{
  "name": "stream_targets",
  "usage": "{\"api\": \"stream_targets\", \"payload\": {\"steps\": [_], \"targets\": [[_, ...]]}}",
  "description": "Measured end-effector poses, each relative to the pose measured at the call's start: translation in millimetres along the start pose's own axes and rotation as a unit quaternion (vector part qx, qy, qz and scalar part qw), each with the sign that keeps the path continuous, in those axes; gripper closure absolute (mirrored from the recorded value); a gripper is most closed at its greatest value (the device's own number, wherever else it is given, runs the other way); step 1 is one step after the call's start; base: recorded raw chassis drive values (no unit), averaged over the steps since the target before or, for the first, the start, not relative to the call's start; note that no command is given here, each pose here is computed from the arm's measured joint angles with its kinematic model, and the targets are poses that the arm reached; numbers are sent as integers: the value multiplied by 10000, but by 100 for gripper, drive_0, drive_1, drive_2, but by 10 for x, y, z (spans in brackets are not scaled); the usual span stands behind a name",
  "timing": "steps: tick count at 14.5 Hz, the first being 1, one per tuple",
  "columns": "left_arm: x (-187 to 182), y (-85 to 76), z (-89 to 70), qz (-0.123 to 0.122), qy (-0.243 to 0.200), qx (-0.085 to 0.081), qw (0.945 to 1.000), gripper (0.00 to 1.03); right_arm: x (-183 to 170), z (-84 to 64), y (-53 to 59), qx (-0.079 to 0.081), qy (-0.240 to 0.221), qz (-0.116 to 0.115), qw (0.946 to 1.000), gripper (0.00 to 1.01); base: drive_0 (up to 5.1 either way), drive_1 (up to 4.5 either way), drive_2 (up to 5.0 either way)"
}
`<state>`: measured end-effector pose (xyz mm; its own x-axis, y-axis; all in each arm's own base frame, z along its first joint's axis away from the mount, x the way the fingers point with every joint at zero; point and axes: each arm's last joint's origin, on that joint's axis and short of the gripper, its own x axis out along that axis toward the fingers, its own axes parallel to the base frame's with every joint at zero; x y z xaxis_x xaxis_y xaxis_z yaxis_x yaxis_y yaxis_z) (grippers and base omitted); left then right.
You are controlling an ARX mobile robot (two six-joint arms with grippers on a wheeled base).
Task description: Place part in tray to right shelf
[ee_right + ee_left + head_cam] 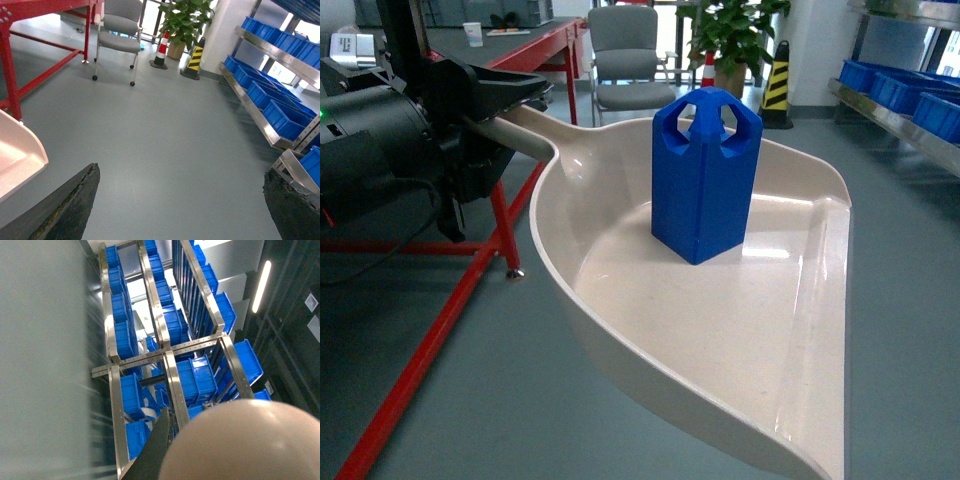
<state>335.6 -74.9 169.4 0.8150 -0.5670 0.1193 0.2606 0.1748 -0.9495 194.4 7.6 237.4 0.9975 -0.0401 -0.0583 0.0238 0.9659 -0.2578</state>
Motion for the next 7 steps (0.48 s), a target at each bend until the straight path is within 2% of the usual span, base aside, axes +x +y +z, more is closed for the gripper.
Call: {"api": "stream_targets", "payload": {"steps": [7], "targets": [[0, 5, -1, 23, 10, -9, 10000, 90, 2, -10, 2, -4, 49, 9, 10000, 3, -1, 397, -400]]}}
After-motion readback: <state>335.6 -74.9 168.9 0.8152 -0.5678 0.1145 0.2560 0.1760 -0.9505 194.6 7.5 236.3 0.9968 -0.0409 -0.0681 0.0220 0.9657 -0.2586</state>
